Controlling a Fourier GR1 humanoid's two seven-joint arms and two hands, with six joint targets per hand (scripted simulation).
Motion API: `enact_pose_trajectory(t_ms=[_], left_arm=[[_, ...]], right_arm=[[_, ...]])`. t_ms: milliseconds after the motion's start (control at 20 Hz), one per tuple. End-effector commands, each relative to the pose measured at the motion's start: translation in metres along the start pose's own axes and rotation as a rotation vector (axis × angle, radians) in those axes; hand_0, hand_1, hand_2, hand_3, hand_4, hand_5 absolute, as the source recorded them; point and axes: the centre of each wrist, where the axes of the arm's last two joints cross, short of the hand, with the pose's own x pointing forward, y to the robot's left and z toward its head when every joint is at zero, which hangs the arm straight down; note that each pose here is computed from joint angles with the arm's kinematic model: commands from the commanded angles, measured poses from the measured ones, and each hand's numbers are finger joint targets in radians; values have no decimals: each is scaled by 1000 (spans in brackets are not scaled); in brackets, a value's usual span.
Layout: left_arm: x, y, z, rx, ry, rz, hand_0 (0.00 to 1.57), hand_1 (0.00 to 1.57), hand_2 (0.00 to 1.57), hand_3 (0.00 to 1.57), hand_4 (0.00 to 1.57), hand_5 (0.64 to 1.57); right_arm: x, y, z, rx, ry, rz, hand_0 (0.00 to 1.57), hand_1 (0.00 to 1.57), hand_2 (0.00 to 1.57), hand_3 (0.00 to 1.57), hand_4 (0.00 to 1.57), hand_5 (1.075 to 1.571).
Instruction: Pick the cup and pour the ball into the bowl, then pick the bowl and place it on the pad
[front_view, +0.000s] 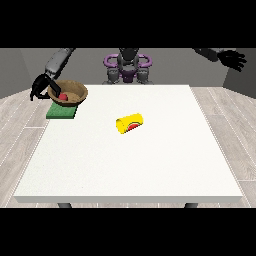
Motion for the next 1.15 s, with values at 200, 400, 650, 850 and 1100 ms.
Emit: enact_pose_trajectory(t_ms=[200,400,650,850,1100], left_arm=[[10,18,0,-25,-85,13,0,0,0,0,1186,1557],[28,22,-12,-4,-112,2,0,0,0,0,1174,1548],[12,27,2,1,-60,-9,0,0,0,0,1178,1550],[-5,-70,-9,-154,94,52,0,0,0,0,902,1559],[-51,-78,33,-92,299,7,0,0,0,0,902,1559]], right_arm=[[9,-51,-11,-187,10,-8,1549,1549,1571,1036,0,1560],[5,-46,-15,-137,45,-87,614,614,681,1057,0,1520],[10,-38,-15,-68,37,-63,0,0,184,118,0,1392],[-1,-27,-14,-36,172,40,0,0,0,0,0,1359],[43,15,-18,159,84,-29,0,0,0,0,476,1434]])
